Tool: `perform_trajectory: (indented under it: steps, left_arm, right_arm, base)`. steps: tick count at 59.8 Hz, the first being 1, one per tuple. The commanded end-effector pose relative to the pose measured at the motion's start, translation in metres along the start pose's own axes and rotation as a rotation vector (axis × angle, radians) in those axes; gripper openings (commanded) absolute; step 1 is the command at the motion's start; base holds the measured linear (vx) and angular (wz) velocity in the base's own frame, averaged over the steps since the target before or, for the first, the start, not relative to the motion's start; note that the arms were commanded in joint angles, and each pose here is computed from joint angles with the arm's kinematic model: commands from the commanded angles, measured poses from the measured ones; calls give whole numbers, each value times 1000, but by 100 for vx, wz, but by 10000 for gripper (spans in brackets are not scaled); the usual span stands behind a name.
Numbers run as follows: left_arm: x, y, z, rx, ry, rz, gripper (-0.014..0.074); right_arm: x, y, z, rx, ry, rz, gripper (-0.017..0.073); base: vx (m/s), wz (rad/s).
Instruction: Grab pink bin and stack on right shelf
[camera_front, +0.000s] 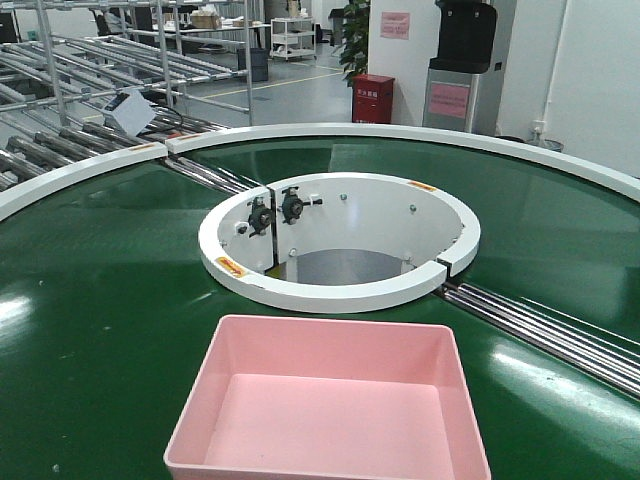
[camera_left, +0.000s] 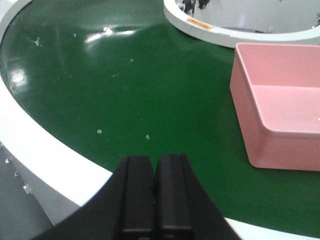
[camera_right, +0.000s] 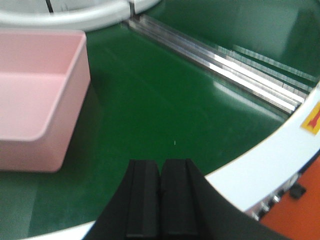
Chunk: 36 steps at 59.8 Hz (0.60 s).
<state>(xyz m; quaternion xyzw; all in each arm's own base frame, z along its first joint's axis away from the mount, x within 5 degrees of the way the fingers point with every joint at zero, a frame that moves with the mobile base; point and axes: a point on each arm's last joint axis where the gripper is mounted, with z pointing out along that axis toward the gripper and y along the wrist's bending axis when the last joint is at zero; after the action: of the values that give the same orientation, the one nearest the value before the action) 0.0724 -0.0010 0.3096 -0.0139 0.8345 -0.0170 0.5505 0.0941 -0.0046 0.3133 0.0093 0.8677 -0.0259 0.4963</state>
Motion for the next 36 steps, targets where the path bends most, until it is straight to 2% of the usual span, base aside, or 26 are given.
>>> perform_trajectory:
  steps: [1, 5, 10, 17, 25, 30, 36]
  left_arm:
    - [-16, -1, 3, 8, -59, -8, 6]
    - [-15, -1, 10, 2, -4, 13, 29]
    - [-11, -2, 23, 11, 91, 41, 99]
    - [-10, -9, 43, 71, 184, 54, 276]
    - [-24, -26, 59, 169, 269, 129, 471]
    - [-35, -37, 73, 210, 336, 169, 537]
    - [-51, -49, 94, 235, 399, 195, 561]
  right_arm:
    - [-16, 1, 9, 2, -22, -33, -2]
    - [-16, 3, 21, -10, 34, -63, 31]
    - [-19, 10, 35, -73, 89, -95, 115]
    - [-27, 27, 48, -179, 157, -186, 311]
    - [-39, 50, 64, -265, 250, -295, 514]
    - [-48, 63, 76, -297, 305, -336, 585]
    - [-63, 74, 93, -309, 370, -339, 613]
  base:
    - [0, 0]
    - [0, 0]
    - [0, 0]
    - [0, 0]
    - [0, 0]
    - [0, 0]
    - [0, 0]
